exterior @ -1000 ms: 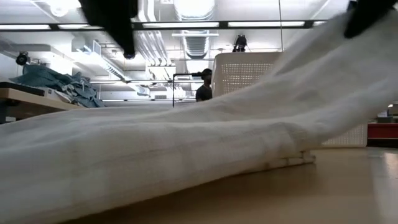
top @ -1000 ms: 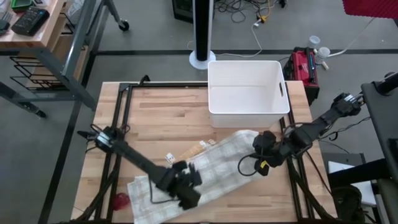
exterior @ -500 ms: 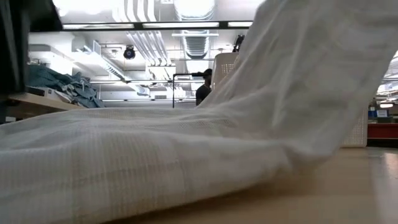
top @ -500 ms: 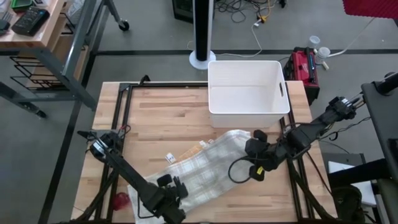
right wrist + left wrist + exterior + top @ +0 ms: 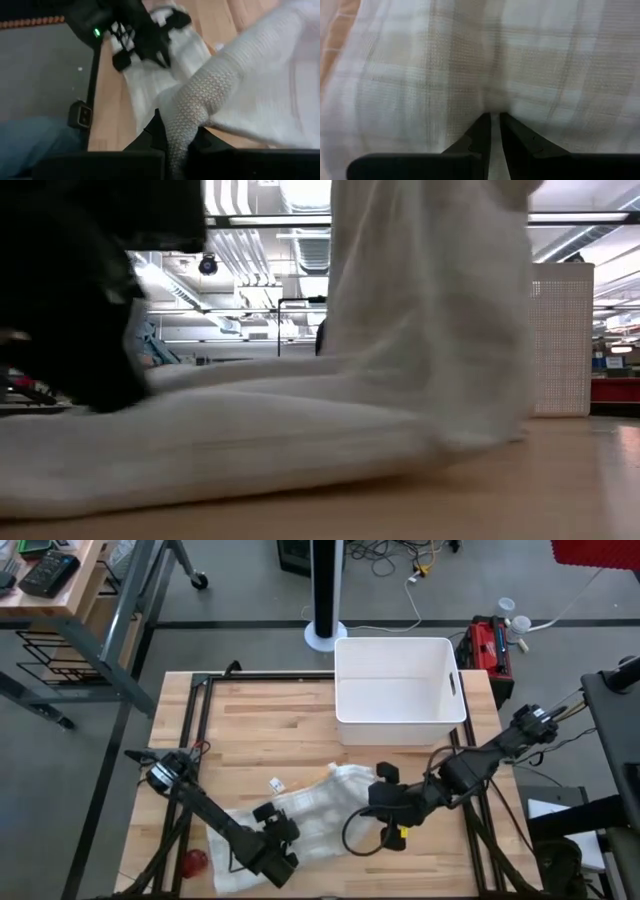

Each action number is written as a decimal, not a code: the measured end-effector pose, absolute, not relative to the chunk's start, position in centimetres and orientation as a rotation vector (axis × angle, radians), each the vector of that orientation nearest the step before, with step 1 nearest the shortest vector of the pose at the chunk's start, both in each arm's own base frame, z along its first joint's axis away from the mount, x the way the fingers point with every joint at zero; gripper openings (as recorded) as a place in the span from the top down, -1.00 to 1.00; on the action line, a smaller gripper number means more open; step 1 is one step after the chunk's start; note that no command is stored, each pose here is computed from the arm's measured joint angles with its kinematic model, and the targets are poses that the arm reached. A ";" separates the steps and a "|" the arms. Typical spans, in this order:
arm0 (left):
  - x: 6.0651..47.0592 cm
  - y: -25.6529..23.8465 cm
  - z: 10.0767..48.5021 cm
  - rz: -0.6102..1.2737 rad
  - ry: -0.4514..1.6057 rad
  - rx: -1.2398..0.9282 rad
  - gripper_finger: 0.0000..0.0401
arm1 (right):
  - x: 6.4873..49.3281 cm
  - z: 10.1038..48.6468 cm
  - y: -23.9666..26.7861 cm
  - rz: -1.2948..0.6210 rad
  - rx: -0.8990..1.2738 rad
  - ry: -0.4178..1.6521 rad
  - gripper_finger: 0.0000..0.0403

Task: Fold towel
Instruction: Fold the white checkered towel

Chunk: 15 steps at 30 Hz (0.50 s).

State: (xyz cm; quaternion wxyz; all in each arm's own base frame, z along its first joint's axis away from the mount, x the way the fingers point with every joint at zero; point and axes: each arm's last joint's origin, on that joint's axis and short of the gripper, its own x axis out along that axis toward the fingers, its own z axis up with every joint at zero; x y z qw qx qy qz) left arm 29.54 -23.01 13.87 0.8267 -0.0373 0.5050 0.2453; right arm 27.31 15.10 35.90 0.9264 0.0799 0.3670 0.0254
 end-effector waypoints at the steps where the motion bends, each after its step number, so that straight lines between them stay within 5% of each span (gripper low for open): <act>1: 29.9 -22.8 13.6 0.508 1.037 -0.076 0.82 | 27.4 36.0 15.1 0.055 0.168 0.746 0.96; 10: 34.3 -19.0 13.0 0.507 0.817 -0.131 0.82 | 27.0 36.2 14.3 0.024 0.181 0.771 0.96; 15: 36.1 -18.0 16.2 0.509 0.730 -0.120 0.82 | 27.1 36.4 13.9 0.012 0.193 0.766 0.96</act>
